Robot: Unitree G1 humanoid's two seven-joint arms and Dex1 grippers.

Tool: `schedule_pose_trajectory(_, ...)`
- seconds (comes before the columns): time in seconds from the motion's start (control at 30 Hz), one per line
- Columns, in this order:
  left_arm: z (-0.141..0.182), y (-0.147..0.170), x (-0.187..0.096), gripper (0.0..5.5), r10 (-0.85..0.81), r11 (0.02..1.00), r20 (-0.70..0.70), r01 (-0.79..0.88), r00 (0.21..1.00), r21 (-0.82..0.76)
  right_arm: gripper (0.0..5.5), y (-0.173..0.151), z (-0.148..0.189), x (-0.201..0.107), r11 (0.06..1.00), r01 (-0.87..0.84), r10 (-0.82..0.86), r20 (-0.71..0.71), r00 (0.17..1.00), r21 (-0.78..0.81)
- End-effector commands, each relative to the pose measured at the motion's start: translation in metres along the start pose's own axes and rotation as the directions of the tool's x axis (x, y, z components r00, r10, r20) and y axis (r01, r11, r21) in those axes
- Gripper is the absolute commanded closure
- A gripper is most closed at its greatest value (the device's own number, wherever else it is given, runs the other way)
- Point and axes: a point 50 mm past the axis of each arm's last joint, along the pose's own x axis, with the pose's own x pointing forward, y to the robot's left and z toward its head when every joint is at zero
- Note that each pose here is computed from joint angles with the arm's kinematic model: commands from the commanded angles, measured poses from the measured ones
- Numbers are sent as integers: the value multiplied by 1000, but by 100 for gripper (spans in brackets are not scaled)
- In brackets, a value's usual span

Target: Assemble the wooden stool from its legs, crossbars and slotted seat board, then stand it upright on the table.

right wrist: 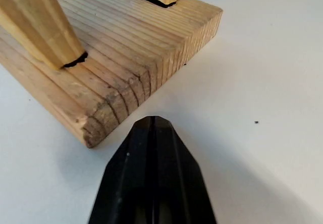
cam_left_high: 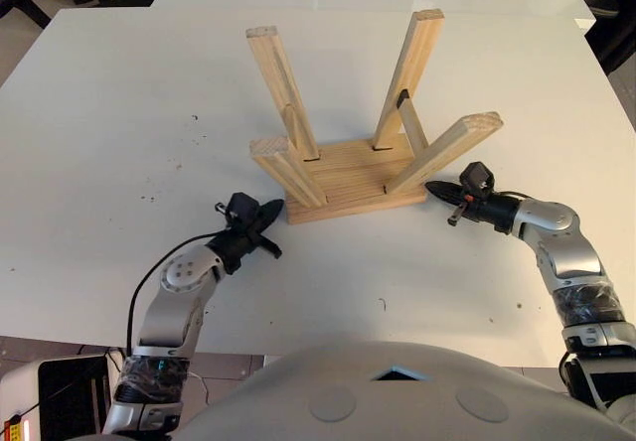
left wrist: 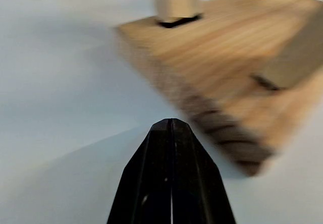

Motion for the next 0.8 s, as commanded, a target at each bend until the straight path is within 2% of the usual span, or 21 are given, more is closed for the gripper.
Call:
schedule_pose_trajectory(0.03,-24,-5,-12,548,-25,999,-151,21,988,-27,550,4,-3,-3,1000,-13,13,-17,1000,-7)
schedule_pose_trajectory(0.2,-27,3,-22,548,-9,1000,-173,6,985,-23,550,6,-5,-8,1000,-18,18,-25,1000,-10)
schedule_pose_trajectory(0.6,-19,-14,-24,548,-153,988,-151,148,977,-45,550,36,-1,-3,993,-116,116,-14,993,-2)
schedule_pose_trajectory(0.8,-23,-13,-28,548,-153,988,-172,152,973,-22,550,50,-6,-15,988,-156,157,-38,987,23)
